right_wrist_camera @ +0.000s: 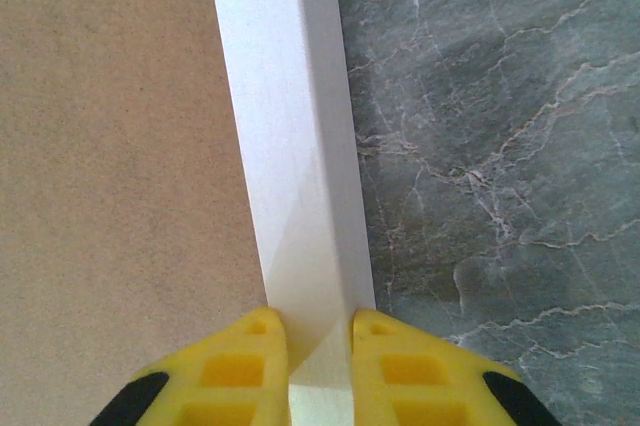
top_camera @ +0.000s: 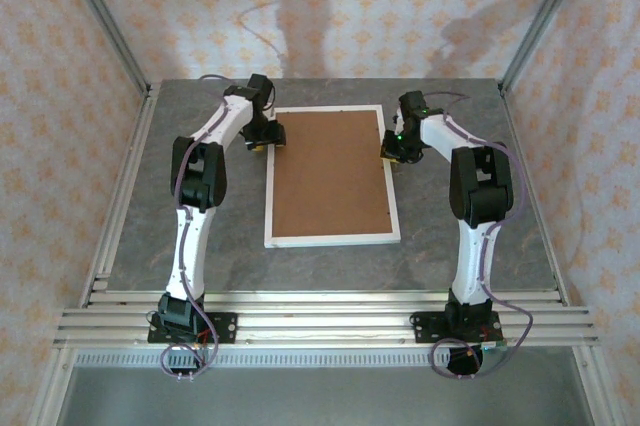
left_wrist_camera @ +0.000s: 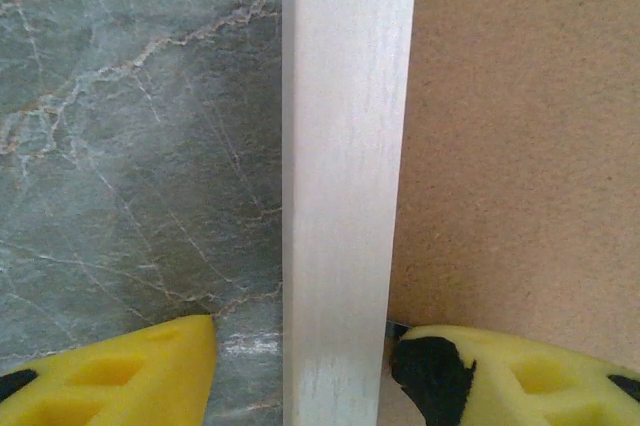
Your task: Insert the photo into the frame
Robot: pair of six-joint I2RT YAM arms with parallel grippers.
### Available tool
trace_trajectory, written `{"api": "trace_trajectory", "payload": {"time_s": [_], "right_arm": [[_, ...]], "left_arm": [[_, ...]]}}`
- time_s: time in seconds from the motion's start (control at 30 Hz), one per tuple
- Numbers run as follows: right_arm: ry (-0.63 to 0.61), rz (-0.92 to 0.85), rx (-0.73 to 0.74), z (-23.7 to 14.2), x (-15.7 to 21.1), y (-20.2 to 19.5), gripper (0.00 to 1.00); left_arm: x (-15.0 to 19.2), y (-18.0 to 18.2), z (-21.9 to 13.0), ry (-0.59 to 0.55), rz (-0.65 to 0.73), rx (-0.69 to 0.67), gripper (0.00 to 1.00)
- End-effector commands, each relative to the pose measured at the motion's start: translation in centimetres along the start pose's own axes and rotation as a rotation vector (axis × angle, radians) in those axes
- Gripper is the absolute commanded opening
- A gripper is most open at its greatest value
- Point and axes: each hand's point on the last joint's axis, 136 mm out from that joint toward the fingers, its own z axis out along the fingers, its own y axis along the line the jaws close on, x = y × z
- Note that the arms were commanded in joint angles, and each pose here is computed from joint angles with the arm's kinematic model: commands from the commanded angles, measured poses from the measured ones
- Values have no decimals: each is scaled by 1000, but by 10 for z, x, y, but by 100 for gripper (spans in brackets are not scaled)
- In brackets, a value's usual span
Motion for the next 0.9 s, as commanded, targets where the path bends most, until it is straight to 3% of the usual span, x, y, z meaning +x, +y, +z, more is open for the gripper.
{"api": "trace_trajectory", "payload": {"time_s": [0.0, 0.23, 0.43, 0.63, 0.87], "right_arm": [[89, -24, 41, 29, 27, 2, 16], [52, 15, 69, 18, 18, -11, 16], [38, 7, 95, 9, 15, -16, 16], [41, 2, 98, 10, 17, -17, 16], [47, 5, 89, 15, 19, -17, 16]], "left_arm": [[74, -40, 54, 249, 59, 31, 59], [30, -50, -13, 41, 72, 45, 64], [15, -42, -54, -69, 40, 60, 64], [23, -20, -76, -149, -20, 66, 65], [52, 11, -69, -131, -66, 64, 65]]}}
